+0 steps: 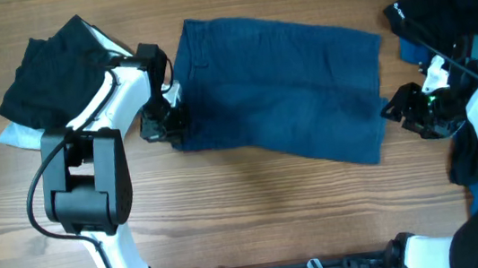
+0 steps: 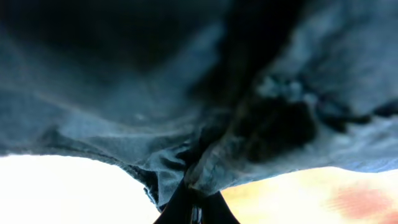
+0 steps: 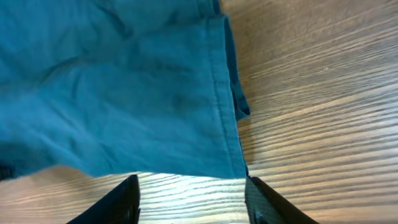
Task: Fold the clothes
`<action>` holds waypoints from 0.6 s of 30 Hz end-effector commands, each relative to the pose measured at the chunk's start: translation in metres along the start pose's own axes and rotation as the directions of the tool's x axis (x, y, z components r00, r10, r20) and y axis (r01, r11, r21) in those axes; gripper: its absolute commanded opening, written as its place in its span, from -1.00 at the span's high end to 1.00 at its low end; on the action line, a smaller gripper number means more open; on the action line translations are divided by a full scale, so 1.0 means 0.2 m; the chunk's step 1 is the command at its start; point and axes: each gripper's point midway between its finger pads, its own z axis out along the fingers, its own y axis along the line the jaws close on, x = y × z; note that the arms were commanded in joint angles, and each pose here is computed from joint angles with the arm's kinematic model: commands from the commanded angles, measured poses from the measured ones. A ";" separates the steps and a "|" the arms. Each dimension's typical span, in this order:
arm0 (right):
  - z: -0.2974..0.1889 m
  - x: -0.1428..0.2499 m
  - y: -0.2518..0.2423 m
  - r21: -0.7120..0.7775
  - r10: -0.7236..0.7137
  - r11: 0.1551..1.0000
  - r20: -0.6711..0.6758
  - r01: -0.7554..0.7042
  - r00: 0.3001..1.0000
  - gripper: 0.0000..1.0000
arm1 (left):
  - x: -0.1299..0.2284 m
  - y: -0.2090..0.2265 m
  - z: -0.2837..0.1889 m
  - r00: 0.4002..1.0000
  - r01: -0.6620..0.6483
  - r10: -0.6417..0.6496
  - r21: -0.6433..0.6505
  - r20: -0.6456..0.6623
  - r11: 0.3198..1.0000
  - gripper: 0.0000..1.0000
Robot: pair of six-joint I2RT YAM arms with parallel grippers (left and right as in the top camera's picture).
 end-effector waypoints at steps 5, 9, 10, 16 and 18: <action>0.23 -0.01 -0.08 0.040 0.038 0.999 -0.127 -0.033 0.991 -0.14 | 0.18 0.04 0.00 0.987 0.040 -0.040 0.001 -0.158 0.999 0.92; 0.27 -0.09 0.00 -0.071 -0.059 0.996 -0.082 0.053 0.995 -0.15 | 0.26 0.06 -0.02 0.973 0.061 -0.064 -0.019 -0.224 0.998 0.92; 0.27 -0.11 0.05 -0.132 -0.096 0.987 -0.060 0.087 0.994 -0.15 | 0.28 0.07 -0.02 0.970 0.065 -0.068 -0.021 -0.234 0.998 0.92; 0.29 -0.10 0.08 -0.178 -0.118 0.978 -0.064 0.105 0.991 -0.13 | 0.34 0.07 -0.04 0.956 0.074 -0.080 -0.030 -0.281 0.997 0.72; 0.33 -0.08 0.01 -0.111 -0.051 0.993 -0.095 0.040 0.994 -0.12 | 0.41 0.07 -0.06 0.937 0.083 -0.092 -0.041 -0.338 0.996 0.85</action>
